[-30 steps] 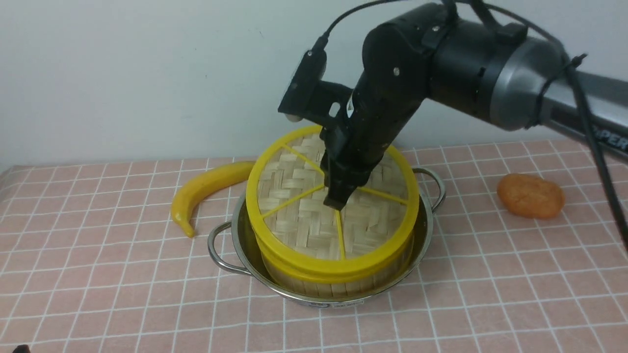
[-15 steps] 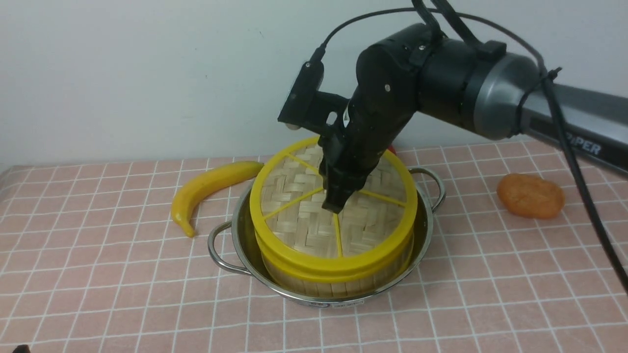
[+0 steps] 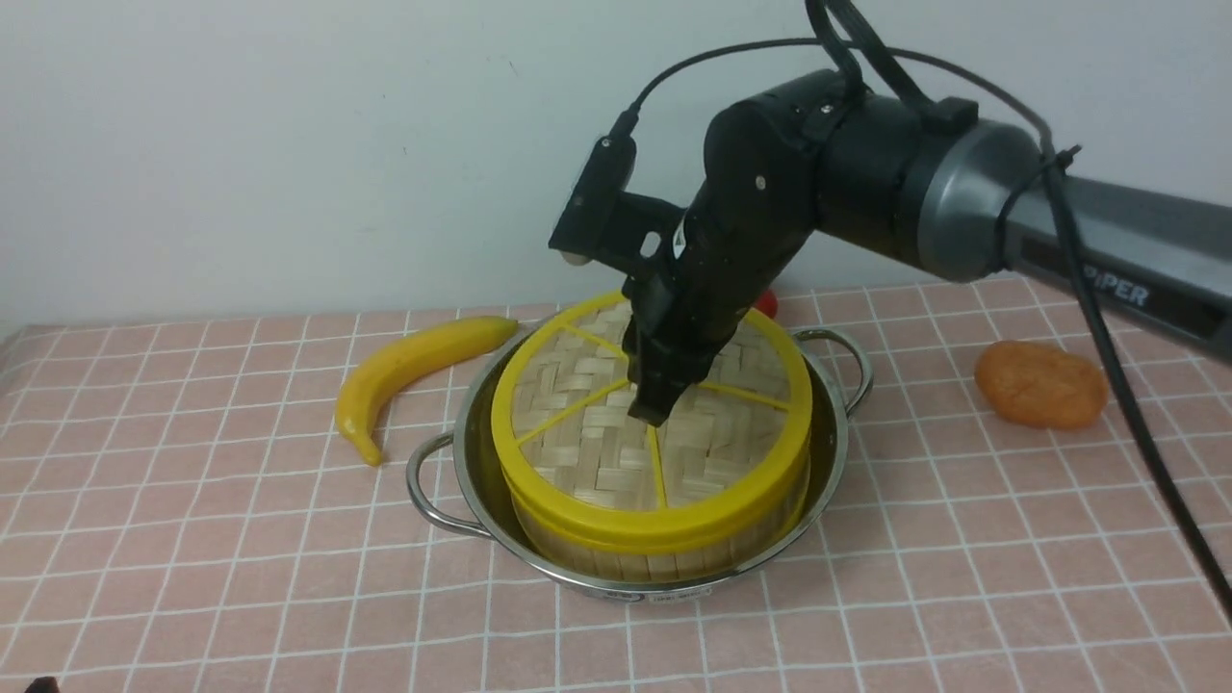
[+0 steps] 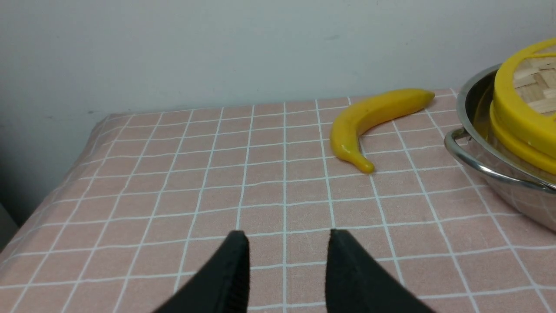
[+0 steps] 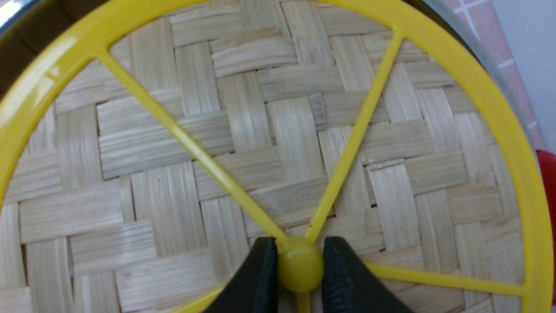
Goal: Place the steamer in the pot on the pink tablecloth, and put the lid on the steamer.
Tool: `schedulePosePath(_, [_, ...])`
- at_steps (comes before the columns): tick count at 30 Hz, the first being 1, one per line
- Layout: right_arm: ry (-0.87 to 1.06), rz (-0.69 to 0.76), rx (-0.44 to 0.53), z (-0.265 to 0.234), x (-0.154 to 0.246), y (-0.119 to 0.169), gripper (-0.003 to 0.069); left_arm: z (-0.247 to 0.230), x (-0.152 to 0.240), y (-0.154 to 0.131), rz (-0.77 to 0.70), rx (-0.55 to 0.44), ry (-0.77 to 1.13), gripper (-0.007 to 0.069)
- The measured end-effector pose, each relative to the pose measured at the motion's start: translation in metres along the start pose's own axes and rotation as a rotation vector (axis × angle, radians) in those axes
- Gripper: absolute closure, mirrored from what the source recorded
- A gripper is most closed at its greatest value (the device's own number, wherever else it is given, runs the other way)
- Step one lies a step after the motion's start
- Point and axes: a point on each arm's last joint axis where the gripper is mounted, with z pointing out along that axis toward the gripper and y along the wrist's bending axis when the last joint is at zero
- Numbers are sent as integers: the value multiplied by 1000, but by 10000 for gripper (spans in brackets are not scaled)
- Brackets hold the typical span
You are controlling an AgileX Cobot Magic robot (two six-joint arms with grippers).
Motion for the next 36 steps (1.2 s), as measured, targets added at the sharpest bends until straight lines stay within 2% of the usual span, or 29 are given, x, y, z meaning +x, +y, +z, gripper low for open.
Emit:
schedulePosePath(13, [-14,72,-10,11,6,-11,511,0,0,0,0,0,0,382])
schedulePosePath(16, [-17,86,-18,11,6,-11,479,0,0,0,0,0,0,382])
schedulePosePath(18, [-18,106,-19,9,7,-13,399,0,0,0,0,0,0,382])
schedulePosePath(21, [-33,154,-11,3,5,-14,362,0,0,0,0,0,0,382])
schedulePosePath(23, [-66,187,4,-11,1,-15,403,0,0,0,0,0,0,382])
schedulePosePath(28, [-177,206,55,-64,-9,-18,659,0,0,0,0,0,0,382])
schedulePosePath(33, [-261,261,68,-105,-14,-16,673,0,0,0,0,0,0,382])
schedulePosePath(36, [-318,329,32,-124,-17,-12,673,0,0,0,0,0,0,382])
